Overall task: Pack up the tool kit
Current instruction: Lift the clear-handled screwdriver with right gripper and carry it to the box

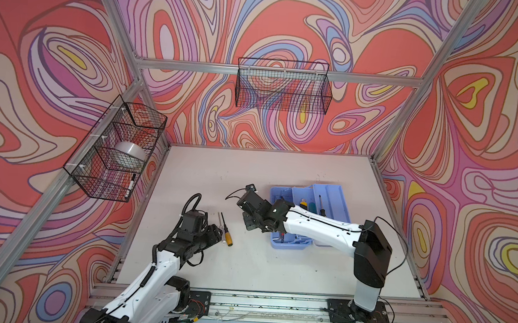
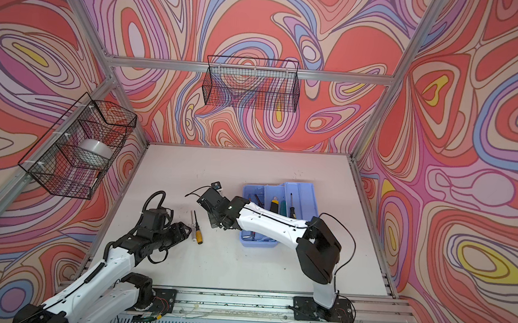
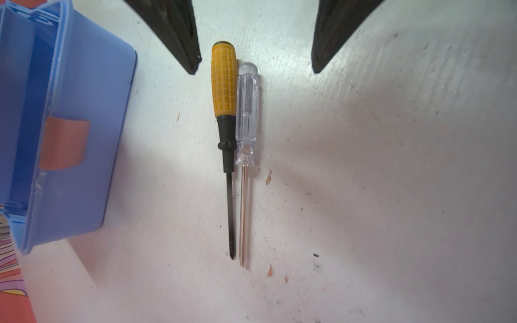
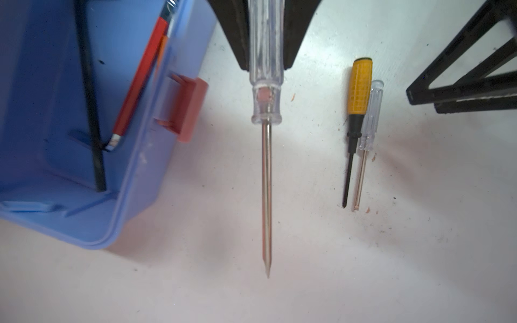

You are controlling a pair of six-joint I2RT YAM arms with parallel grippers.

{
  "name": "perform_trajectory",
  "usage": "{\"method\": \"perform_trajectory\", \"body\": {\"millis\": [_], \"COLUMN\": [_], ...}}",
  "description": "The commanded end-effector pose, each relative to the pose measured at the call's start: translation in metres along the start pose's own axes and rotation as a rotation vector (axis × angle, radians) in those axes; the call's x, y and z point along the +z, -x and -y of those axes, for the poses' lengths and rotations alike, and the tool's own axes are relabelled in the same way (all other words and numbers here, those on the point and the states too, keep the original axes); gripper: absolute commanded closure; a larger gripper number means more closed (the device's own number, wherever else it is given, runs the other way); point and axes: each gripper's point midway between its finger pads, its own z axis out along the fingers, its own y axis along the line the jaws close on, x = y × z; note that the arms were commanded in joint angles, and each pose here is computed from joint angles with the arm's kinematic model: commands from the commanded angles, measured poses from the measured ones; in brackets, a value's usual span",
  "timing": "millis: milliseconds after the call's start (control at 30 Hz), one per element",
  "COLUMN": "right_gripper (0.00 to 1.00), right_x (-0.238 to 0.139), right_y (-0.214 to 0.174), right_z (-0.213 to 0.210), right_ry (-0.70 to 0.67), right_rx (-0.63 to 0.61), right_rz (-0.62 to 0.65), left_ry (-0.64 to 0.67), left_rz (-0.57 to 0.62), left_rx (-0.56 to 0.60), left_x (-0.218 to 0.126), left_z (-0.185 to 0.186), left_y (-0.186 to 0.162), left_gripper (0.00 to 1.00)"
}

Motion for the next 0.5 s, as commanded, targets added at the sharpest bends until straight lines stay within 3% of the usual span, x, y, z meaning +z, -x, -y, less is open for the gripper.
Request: {"method": "perform_trajectory", "body": {"millis": [0,467], "right_gripper": [0.86,0.86], "right_x": [-0.031,-0.099], "right_y": [0.002,-0.024], "right_z": [0.037,0.188], "right_ry": [-0.113,-0.329], "right_rx": [0.008,0.204], "right_rz": [0.041,0.070], "left_ry": [-0.039,-0.038], "left_rz": [0.017,0.022], "left_rx": [0.029,0.088], "left_x": [-0.003,-0.003], "left_z": [0.014,0.026], "left_y": [0.009,0.011], "left_gripper": [0.36,0.36]}}
